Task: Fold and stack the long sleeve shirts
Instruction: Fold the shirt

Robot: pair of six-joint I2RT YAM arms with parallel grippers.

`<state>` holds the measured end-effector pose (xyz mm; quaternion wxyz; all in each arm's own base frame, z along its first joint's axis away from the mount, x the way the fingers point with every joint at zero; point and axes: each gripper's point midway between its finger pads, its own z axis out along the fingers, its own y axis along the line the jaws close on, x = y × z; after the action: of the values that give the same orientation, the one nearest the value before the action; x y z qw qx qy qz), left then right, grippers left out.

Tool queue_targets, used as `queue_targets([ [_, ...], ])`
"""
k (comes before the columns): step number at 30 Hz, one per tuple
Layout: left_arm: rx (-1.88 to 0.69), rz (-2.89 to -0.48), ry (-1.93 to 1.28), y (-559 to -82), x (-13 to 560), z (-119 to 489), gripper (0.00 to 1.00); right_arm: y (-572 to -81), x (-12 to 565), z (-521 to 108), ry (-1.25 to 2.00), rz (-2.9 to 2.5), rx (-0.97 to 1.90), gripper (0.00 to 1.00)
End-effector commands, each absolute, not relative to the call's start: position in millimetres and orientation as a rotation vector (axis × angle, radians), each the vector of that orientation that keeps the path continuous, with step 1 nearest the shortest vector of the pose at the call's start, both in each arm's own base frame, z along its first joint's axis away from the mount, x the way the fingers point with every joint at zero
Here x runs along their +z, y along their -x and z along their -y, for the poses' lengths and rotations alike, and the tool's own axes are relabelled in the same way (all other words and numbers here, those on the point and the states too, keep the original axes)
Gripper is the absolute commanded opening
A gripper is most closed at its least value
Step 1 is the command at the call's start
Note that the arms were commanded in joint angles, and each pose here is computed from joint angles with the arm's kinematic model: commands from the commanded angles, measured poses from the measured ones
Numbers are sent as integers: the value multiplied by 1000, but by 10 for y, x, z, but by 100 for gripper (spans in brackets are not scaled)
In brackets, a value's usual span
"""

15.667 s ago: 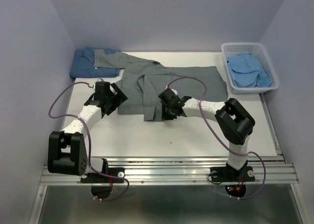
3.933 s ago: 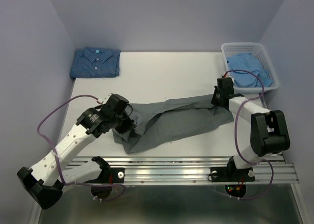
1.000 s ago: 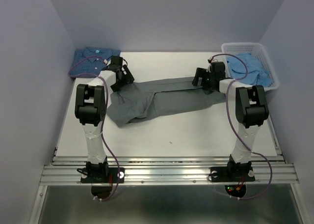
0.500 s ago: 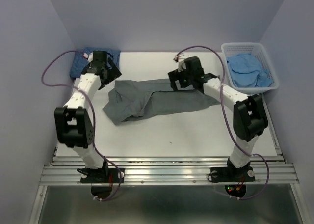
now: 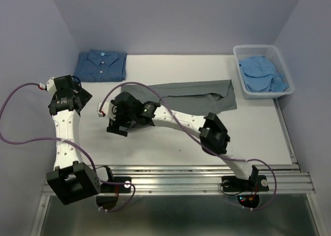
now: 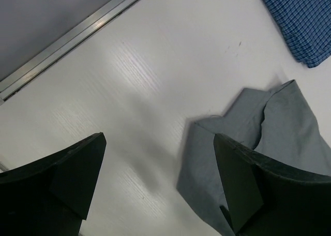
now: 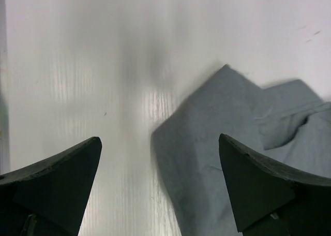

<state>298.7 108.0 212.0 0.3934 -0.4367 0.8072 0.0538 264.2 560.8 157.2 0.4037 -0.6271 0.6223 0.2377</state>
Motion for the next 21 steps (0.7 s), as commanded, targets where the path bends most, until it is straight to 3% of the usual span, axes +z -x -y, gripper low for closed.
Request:
queue_targets([
  [1, 129, -2099, 1062, -2853, 2068, -1084, 99, -2963, 1352, -5688, 1619, -1618, 466, 100],
  [12, 72, -2110, 1047, -2957, 1959, -1047, 99, -2850, 655, -5791, 1759, -1602, 369, 97],
  [15, 58, -2112, 1045, -2984, 1931, -1035, 99, -2809, 543, -5814, 1774, -1604, 318, 83],
  [19, 44, -2116, 1041, -3011, 1904, -1030, 99, -2785, 673, -5895, 1713, -1578, 346, 43],
  [21, 41, -2117, 1044, -3017, 1898, -1030, 99, -2866, 851, -5945, 1627, -1561, 339, 41],
])
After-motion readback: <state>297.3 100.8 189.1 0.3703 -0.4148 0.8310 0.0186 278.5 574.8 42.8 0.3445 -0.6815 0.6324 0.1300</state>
